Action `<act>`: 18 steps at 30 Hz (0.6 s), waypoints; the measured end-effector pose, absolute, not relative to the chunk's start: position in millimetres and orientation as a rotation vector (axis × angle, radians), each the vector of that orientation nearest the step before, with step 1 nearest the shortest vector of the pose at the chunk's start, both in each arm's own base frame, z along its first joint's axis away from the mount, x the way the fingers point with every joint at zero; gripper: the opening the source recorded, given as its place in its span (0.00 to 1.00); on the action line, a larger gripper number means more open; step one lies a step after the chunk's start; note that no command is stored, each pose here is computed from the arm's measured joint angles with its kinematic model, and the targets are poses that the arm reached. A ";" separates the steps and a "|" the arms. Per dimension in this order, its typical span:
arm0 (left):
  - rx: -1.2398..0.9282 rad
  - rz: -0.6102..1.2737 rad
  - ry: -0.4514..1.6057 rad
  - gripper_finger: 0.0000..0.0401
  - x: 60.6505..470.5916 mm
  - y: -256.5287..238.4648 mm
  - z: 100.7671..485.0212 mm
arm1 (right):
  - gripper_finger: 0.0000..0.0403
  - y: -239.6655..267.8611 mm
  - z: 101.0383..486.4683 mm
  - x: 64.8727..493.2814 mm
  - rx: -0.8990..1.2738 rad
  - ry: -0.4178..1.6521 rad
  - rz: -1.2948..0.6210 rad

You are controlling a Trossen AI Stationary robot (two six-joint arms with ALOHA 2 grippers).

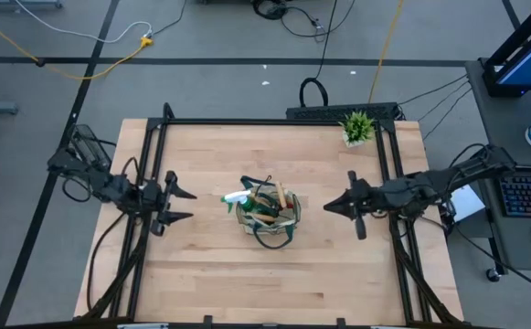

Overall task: Pick & Place Garden tools in Gardening bag
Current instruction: Return to Home Position

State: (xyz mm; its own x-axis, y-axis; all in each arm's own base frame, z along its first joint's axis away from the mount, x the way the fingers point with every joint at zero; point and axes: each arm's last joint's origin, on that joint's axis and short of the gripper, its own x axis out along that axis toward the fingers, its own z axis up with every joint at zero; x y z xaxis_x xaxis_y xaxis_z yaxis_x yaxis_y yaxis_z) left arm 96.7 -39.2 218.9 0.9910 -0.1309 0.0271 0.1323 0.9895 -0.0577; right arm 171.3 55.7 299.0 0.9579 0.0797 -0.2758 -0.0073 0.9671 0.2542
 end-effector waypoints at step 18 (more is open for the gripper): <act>-0.083 -0.114 -0.010 0.61 77.4 -22.4 213.3 | 0.00 31.8 253.1 107.1 0.311 0.149 0.070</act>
State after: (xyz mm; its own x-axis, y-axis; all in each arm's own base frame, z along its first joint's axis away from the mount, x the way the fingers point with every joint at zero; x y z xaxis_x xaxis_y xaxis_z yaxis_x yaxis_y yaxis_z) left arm 77.4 -22.4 213.3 0.9934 -0.1136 0.0146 0.1145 0.9900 -0.0823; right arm 107.1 31.8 253.1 0.9866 0.0918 -0.1348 -0.0459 0.9496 0.3101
